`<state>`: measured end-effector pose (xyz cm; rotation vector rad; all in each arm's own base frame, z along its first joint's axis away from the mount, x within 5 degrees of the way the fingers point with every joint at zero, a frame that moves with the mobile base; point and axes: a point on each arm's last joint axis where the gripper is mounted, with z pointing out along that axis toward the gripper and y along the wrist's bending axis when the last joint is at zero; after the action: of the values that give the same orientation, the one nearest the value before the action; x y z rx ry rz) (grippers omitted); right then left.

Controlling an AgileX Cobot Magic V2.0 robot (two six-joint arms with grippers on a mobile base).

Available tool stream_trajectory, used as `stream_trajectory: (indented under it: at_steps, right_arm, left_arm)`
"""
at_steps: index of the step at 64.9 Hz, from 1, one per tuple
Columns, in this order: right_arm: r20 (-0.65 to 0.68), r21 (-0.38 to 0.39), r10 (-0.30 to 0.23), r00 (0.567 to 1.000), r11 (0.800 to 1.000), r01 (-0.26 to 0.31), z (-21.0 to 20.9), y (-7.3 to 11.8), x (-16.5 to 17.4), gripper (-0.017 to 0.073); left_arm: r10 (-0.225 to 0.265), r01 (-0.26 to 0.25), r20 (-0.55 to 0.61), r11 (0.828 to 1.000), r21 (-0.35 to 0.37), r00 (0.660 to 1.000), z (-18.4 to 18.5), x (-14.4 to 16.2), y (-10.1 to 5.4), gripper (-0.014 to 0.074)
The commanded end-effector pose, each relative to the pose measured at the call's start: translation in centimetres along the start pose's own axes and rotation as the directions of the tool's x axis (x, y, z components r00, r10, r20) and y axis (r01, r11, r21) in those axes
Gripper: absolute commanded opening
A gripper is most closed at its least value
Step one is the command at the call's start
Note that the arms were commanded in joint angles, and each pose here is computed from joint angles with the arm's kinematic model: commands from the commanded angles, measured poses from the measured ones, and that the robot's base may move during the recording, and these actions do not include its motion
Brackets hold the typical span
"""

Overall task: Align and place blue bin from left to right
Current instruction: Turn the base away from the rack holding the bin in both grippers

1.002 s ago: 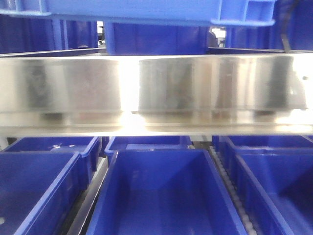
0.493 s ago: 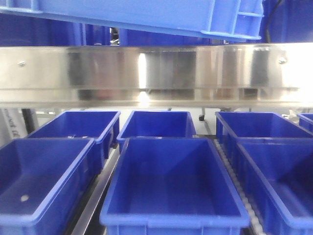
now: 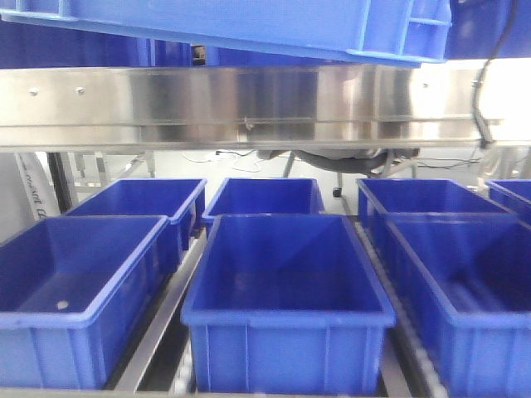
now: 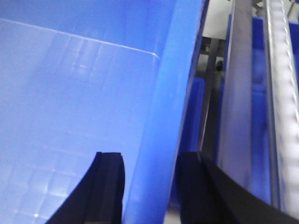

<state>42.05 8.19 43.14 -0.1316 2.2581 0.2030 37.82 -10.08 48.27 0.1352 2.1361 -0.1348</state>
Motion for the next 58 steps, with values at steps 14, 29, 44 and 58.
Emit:
stream_trajectory:
  at_steps: [14,29,44,58]
  right_arm:
    - [0.136,-0.026,0.033,0.990,0.999,-0.030,-0.85,0.34,-1.40,-0.0068]
    - [0.136,-0.026,0.033,0.990,0.999,-0.030,-0.85,0.34,-1.40,-0.0068]
    - [0.136,-0.026,0.033,0.990,0.999,-0.030,-0.85,0.34,-1.40,-0.0068]
    - [0.136,-0.026,0.033,0.990,0.999,-0.030,-0.85,0.34,-1.40,-0.0068]
  left_arm:
    - [-0.041,0.026,0.116,0.991,0.135,0.992,-2.64,-1.34,-1.69,-0.0111]
    - [-0.041,0.026,0.116,0.991,0.135,0.992,-2.64,-1.34,-1.69,-0.0111]
    - [-0.041,0.026,0.116,0.991,0.135,0.992,-2.64,-1.34,-1.69,-0.0111]
    - [-0.041,0.026,0.116,0.991,0.135,0.992,-2.64,-1.34,-1.69,-0.0111]
